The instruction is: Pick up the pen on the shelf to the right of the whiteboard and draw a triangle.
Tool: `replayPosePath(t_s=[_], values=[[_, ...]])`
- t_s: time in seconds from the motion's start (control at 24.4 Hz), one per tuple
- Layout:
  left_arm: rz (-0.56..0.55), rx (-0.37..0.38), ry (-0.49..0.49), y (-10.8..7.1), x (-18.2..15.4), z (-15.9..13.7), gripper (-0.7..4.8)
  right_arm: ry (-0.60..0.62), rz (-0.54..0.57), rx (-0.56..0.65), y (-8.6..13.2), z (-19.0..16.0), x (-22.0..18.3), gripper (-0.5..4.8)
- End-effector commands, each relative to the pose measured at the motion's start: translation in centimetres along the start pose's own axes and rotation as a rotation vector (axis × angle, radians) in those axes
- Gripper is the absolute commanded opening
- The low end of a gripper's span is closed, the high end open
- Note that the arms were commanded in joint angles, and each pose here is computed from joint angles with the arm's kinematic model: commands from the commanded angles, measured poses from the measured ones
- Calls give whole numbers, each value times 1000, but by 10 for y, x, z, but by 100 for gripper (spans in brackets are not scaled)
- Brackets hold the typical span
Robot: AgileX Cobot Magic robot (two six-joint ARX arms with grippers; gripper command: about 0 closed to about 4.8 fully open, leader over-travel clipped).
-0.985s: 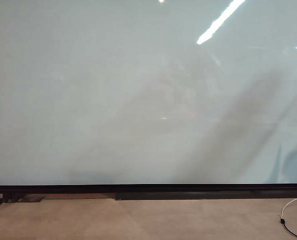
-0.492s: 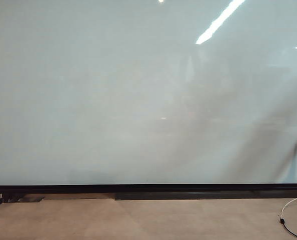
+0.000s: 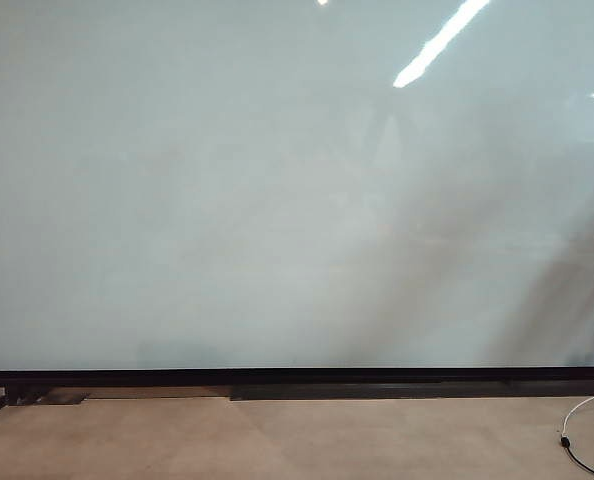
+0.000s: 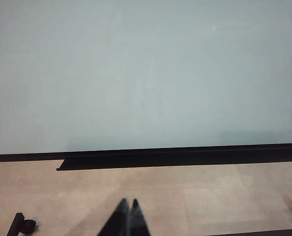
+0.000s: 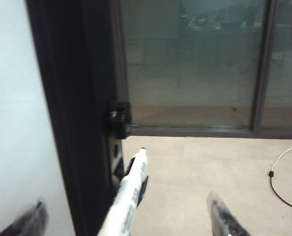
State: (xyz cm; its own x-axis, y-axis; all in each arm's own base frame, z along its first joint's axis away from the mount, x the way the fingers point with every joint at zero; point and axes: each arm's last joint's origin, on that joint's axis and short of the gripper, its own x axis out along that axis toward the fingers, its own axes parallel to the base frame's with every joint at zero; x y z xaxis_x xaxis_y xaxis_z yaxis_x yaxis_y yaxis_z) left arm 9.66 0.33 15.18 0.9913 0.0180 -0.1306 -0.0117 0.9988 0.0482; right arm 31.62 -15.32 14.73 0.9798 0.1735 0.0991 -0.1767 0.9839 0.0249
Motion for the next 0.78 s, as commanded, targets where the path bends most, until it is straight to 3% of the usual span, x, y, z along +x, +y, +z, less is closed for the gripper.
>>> replayPosePath(t_s=[0.04, 0.41, 0.53, 0.78], values=[[-3, 1, -12, 0, 0, 2, -5, -10, 15, 14, -3, 1, 7, 377], [-3, 1, -12, 0, 0, 2, -5, 14, 30, 35, -1, -4, 20, 366], [-3, 1, -12, 0, 0, 2, -5, 15, 31, 36, -1, -5, 20, 326], [-3, 1, -12, 0, 0, 2, -5, 32, 18, 50, 2, -7, 22, 322]])
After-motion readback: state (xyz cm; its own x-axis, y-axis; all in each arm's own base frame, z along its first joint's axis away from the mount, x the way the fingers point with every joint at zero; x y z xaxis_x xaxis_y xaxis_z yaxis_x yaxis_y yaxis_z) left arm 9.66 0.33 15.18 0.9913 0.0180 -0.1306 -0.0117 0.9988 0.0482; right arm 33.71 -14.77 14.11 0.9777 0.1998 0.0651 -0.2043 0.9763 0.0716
